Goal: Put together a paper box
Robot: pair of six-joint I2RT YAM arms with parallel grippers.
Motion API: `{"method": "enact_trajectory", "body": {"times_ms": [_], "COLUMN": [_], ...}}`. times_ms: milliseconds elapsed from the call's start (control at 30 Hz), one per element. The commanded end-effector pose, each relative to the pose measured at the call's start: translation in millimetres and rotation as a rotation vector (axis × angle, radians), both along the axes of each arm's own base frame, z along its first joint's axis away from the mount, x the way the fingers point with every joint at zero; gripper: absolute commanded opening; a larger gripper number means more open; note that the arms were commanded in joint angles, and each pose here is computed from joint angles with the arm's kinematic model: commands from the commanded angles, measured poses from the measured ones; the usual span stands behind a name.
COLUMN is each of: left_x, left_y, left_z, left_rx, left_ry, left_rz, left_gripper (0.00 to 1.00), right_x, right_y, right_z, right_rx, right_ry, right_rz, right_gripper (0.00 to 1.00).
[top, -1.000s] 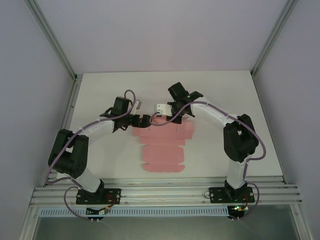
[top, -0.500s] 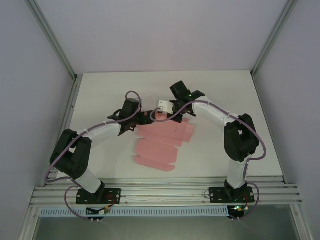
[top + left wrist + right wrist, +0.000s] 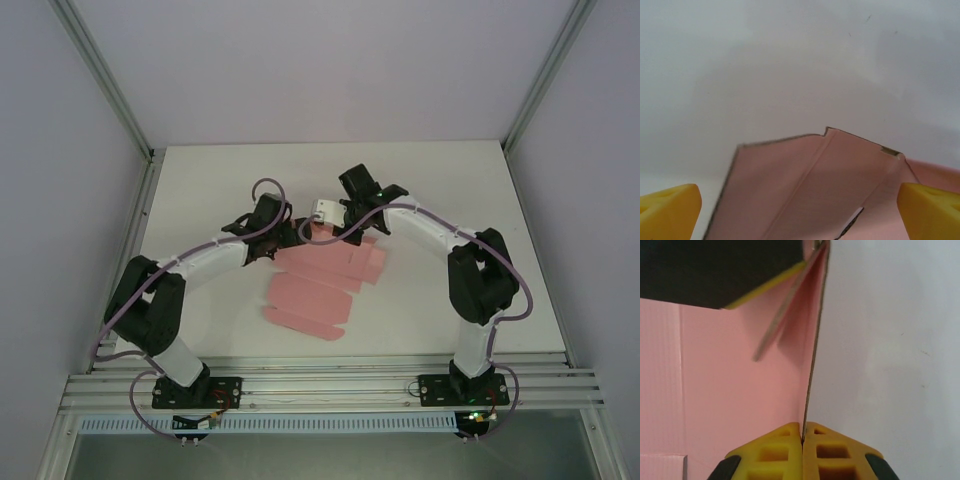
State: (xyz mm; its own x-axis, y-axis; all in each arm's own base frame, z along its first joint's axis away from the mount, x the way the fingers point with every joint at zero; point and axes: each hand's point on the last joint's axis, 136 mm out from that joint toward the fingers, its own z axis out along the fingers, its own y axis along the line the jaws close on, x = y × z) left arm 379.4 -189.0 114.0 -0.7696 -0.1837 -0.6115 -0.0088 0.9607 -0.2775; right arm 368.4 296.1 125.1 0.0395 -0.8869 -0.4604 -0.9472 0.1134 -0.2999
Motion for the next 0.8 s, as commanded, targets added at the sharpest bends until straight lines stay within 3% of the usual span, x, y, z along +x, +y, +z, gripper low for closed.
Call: {"method": "enact_trajectory", "body": {"times_ms": [0, 100, 233, 400, 533, 767], "left_x": [-21.4, -42.4, -61.6, -76.4, -74.1, -50.1], "left_y": [21.0, 53.6, 91.4, 135.2, 126.0, 78.3], "left_z": [31.9, 40.2, 42.9, 8.4, -14.3, -3.9], "left_rx": [0.06, 0.067, -0.024, -0.085, -0.14, -0.366], "left_ry": [-0.076, -0.083, -0.088, 0.007, 0.08, -0.017], "left_rz": [-0.009, 0.044, 0.143, 0.317, 0.275, 0.093], "left_gripper": [1.0, 1.0, 1.0, 1.0, 1.0, 1.0], "right_x": [5.1, 6.2, 0.2, -5.9, -9.1, -12.1], "right_y": [1.2, -8.6, -12.7, -11.7, -11.7, -13.9], "right_z": [25.9, 35.1, 46.4, 59.8, 65.6, 70.9], "right_rx": [0.052, 0.08, 0.11, 0.165, 0.197, 0.243], "right_ry": [-0.061, -0.066, -0.089, -0.09, -0.079, -0.047], "right_rz": [-0.027, -0.037, -0.018, -0.008, -0.003, -0.02], "right_gripper": [0.0, 0.0, 0.0, 0.0, 0.0, 0.0]}}
